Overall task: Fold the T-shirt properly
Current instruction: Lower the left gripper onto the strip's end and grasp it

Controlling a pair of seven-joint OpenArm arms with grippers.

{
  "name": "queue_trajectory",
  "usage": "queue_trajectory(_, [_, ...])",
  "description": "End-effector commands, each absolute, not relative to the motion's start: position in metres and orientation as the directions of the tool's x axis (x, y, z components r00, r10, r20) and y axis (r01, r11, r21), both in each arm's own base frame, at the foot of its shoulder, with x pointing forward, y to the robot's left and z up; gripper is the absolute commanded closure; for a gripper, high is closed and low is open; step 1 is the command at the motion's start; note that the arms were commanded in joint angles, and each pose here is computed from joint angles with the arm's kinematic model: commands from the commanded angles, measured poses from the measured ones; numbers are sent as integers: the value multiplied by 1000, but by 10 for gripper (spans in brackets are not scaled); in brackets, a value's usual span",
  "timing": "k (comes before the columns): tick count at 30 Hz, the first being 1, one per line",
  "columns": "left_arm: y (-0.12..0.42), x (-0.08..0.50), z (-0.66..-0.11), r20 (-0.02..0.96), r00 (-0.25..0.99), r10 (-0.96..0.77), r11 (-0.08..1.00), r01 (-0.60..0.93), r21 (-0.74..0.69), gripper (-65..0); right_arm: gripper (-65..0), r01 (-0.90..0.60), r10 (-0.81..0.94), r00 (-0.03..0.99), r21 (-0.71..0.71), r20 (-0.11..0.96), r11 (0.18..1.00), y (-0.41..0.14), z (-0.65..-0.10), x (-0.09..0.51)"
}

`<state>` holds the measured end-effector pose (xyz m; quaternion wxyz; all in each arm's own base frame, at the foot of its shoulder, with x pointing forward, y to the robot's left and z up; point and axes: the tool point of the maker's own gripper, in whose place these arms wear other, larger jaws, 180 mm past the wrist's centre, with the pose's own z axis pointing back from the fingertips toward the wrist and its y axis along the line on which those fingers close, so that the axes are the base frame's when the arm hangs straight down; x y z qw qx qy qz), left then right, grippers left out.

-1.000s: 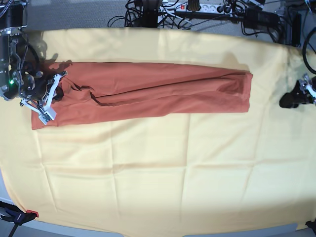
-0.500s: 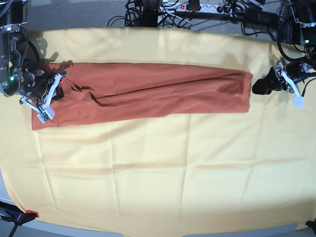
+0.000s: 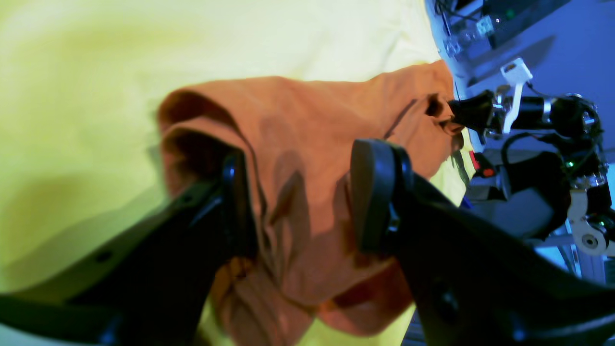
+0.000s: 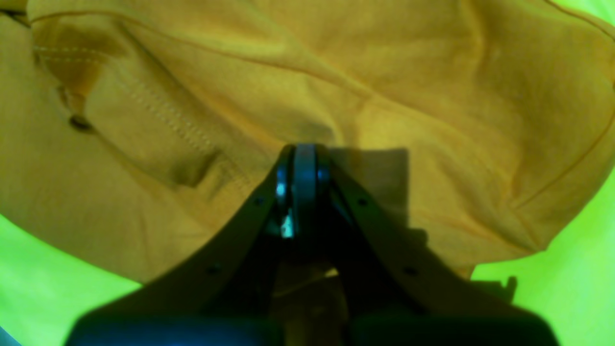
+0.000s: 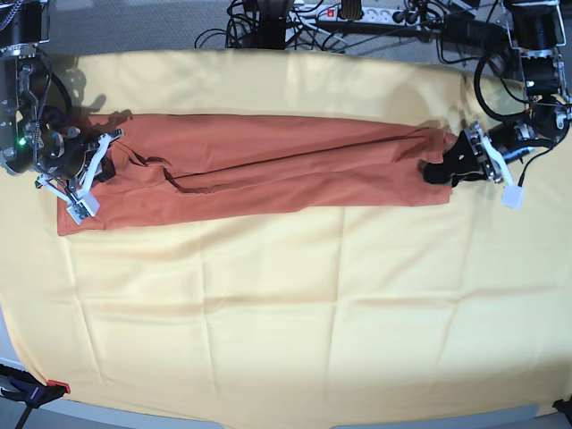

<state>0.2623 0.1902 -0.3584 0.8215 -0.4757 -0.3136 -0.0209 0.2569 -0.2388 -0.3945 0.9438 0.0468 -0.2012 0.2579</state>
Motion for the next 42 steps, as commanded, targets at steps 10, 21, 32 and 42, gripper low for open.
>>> queue_trajectory(10, [193, 255, -363, 507, 830, 233, 556, 314, -770, -280, 0, -503, 484, 809, -33, 335, 864, -248, -402, 246])
queue_trajectory(21, [268, 275, -323, 618, 724, 306, 672, 296, -679, -343, 0, -503, 486, 813, -33, 321, 864, -250, -403, 244])
queue_trajectory(32, [288, 273, -340, 582, 768, 267, 758, 205, -619, -343, 0, -507, 478, 808, -8, 345, 862, -243, -400, 248])
queue_trajectory(42, [242, 251, -375, 471, 874, 120, 720, 250, -647, -343, 0, -508, 480, 807, -9, 345, 861, -243, -400, 248])
